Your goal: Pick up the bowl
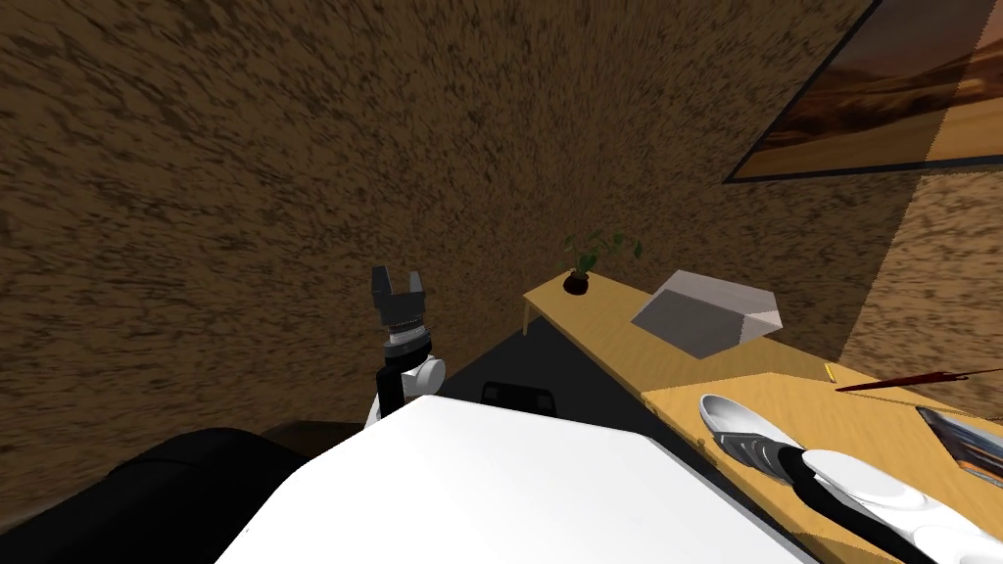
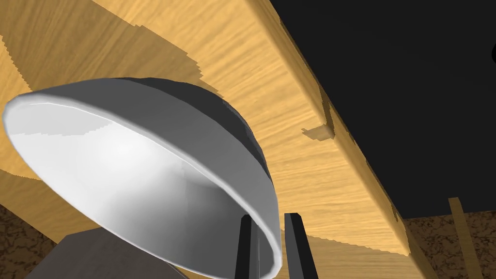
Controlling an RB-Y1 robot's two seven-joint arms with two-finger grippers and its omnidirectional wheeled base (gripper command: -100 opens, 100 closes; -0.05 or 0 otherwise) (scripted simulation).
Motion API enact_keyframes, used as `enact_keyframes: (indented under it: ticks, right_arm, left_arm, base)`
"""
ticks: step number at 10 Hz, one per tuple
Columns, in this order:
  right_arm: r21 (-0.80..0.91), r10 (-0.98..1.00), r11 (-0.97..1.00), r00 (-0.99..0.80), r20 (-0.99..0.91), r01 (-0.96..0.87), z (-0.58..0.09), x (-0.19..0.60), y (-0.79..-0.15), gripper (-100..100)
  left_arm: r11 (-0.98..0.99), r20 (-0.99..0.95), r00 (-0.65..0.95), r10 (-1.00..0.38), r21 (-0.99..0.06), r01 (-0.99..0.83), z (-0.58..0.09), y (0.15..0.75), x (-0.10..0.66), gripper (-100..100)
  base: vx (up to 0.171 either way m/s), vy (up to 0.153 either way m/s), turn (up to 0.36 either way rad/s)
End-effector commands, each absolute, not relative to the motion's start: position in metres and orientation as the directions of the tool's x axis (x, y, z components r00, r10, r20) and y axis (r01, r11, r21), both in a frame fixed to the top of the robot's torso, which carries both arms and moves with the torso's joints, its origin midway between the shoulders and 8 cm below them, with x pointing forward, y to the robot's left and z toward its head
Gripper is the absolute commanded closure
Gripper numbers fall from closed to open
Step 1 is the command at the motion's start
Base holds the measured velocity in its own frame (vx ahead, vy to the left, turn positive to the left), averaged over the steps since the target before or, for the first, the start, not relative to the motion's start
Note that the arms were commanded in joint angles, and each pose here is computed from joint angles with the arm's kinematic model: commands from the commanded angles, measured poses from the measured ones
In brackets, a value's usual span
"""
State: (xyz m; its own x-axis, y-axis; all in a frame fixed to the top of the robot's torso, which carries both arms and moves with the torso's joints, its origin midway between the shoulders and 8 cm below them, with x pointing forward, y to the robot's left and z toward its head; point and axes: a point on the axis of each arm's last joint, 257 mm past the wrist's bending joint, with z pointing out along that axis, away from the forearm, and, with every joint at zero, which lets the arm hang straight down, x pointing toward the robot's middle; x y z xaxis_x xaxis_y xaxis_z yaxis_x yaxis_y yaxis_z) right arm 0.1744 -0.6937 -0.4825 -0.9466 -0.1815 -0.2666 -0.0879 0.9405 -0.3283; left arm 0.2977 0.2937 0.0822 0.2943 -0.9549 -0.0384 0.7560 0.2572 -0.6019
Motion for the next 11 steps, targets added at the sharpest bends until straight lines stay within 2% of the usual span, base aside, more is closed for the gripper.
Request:
enact_keyframes:
  ticks: [1,3,5,7,8,11]
  right_arm:
    - [-0.339,-0.198,0.935,-0.947,-0.254,-0.105,-0.481,0.175,-0.695,100]
    - [-0.354,-0.232,0.924,-0.946,-0.225,-0.142,-0.481,0.172,-0.697,100]
    - [-0.35,-0.229,0.928,-0.939,-0.257,-0.13,-0.474,0.195,-0.694,100]
    - [-0.371,-0.273,0.911,-0.937,-0.217,-0.18,-0.475,0.19,-0.698,100]
    - [-0.357,-0.242,0.924,-0.931,-0.272,-0.136,-0.467,0.215,-0.693,100]
    - [-0.393,-0.311,0.895,-0.928,-0.206,-0.213,-0.467,0.207,-0.7,100]
  left_arm:
    - [0.257,-0.038,0.294,-0.955,-0.602,0.756,0.082,0.294,0.298,0]
    - [0.257,-0.038,0.294,-0.955,-0.602,0.756,0.082,0.294,0.298,0]
    - [0.257,-0.038,0.294,-0.955,-0.602,0.756,0.082,0.294,0.298,0]
    - [0.257,-0.038,0.294,-0.955,-0.602,0.756,0.082,0.294,0.298,0]
    - [0.257,-0.038,0.294,-0.955,-0.602,0.756,0.082,0.294,0.298,0]
    - [0.257,-0.038,0.294,-0.955,-0.602,0.756,0.082,0.294,0.298,0]
  base:
    - [0.029,0.014,-0.025]
    - [0.005,0.002,0.008]
    - [0.046,0.011,-0.251]
    - [0.014,0.01,0.011]
    - [0.037,0.009,-0.283]
    - [0.027,0.012,-0.069]
